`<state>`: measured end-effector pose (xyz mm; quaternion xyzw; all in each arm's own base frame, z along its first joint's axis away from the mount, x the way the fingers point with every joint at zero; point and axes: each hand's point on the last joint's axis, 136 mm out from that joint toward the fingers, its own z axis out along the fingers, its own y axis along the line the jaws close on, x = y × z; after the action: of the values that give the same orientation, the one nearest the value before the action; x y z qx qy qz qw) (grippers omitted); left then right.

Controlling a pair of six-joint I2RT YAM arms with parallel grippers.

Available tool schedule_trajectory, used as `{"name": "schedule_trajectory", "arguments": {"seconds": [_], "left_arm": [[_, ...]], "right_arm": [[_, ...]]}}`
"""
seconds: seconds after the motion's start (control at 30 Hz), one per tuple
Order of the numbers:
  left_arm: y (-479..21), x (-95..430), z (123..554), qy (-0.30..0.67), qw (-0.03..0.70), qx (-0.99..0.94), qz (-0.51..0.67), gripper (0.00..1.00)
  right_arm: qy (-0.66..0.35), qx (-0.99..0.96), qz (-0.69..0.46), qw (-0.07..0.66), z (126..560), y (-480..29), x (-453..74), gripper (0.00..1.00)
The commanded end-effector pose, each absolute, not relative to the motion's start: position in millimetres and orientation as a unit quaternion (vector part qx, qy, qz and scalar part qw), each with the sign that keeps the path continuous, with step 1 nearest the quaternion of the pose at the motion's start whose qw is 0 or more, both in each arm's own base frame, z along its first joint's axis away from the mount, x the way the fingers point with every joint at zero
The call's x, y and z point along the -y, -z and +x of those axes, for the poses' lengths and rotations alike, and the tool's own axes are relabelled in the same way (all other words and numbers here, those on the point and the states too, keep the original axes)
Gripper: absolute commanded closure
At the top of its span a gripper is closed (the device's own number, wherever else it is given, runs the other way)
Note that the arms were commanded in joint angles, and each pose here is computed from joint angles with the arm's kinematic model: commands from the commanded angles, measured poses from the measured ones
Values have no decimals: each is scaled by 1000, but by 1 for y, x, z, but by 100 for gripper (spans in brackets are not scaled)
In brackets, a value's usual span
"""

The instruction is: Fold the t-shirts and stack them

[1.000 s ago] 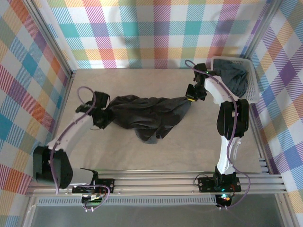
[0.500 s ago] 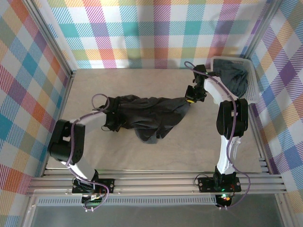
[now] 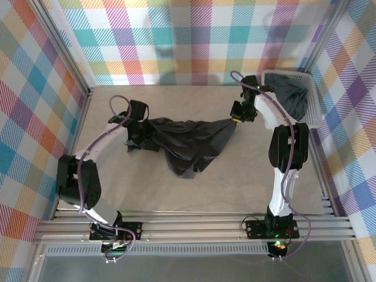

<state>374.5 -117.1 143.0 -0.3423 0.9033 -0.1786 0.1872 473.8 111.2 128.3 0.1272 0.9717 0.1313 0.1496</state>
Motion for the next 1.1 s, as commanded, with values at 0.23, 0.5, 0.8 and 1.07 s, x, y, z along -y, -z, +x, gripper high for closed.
{"name": "schedule_trajectory", "arguments": {"seconds": [0.23,0.5,0.8,1.07], "left_arm": [[-226,89,304,209,175,-904,-330,100],[-268,104,265,294,196,-893,-279,100],[-297,91,290,316,272,-857,-302,100],[-326,72,384,329,307,-836,-316,100]], "right_arm": [[-135,-934,150,295,512,-249,-81,100],[-152,-898,151,385,478,-303,-72,100],[-217,-861,140,439,458,-342,-81,100],[-283,-836,102,459,518,-375,-107,100]]}}
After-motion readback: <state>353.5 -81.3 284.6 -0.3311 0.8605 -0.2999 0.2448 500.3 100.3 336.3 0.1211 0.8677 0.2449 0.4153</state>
